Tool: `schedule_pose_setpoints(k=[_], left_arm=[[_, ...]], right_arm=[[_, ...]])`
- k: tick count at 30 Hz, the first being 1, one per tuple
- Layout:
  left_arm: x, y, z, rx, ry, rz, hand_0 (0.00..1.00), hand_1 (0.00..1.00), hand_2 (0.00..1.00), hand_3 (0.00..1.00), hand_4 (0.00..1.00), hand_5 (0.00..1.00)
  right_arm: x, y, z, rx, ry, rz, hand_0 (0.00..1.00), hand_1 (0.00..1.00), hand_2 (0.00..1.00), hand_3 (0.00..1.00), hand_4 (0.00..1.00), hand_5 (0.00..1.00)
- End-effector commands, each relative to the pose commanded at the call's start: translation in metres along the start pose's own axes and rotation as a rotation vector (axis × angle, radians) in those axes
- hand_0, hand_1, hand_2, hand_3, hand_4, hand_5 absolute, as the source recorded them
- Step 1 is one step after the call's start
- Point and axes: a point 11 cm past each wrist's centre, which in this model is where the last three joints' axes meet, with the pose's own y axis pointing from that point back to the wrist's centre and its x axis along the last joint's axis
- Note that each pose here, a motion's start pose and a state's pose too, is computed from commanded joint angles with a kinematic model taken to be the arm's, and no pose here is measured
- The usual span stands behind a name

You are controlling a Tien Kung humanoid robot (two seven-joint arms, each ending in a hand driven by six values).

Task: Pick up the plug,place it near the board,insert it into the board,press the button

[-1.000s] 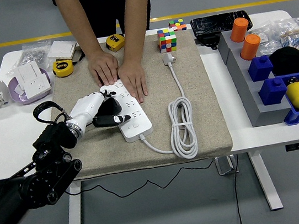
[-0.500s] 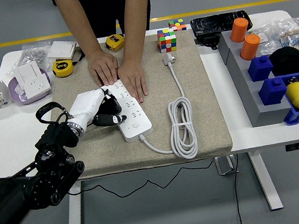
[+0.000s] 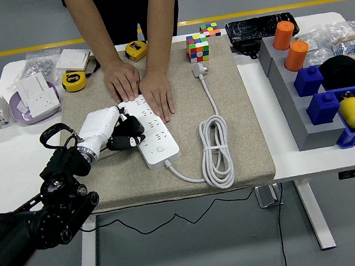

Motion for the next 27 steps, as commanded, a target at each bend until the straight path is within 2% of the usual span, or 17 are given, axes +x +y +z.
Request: schedule_pose_setpoints(k=[11,14,17,19,23,24,27], left_arm=[[0.022,0.001,-0.005,0.007,0.061,0.065,0.206,0.104,0.225,0.469,0.733,0.086],[0.031,0.003,-0.007,0.010,0.110,0.096,0.213,0.107,0.233,0.467,0.729,0.090],[0.048,0.010,-0.016,0.026,0.153,0.164,0.213,0.107,0.233,0.467,0.729,0.090],[0.053,0.013,-0.032,0.061,0.139,0.178,0.220,0.125,0.232,0.467,0.728,0.095],[0.046,0.016,-0.055,0.113,0.114,0.137,0.220,0.125,0.232,0.467,0.728,0.095],[0.043,0.017,-0.056,0.117,0.116,0.127,0.256,0.231,0.281,0.475,0.730,0.131],[0.033,0.017,-0.058,0.122,0.137,0.096,0.256,0.231,0.281,0.475,0.730,0.131]], right_arm=[[0.000,0.000,-0.001,0.002,-0.005,0.000,0.998,0.836,0.739,0.750,0.998,0.873],[-0.001,0.000,-0.003,0.005,-0.009,0.000,0.998,0.836,0.739,0.750,0.998,0.872],[-0.002,0.000,-0.002,0.004,-0.013,0.000,0.998,0.836,0.739,0.750,0.998,0.872],[-0.001,0.000,0.000,-0.002,-0.015,0.000,0.998,0.836,0.738,0.750,0.998,0.874],[-0.002,0.000,0.002,-0.006,-0.017,0.000,0.998,0.836,0.738,0.750,0.998,0.874],[-0.002,0.000,0.001,-0.005,-0.018,0.000,0.998,0.836,0.739,0.750,0.998,0.873],[-0.003,0.000,-0.001,0.001,-0.019,-0.001,0.998,0.836,0.739,0.750,0.998,0.873]])
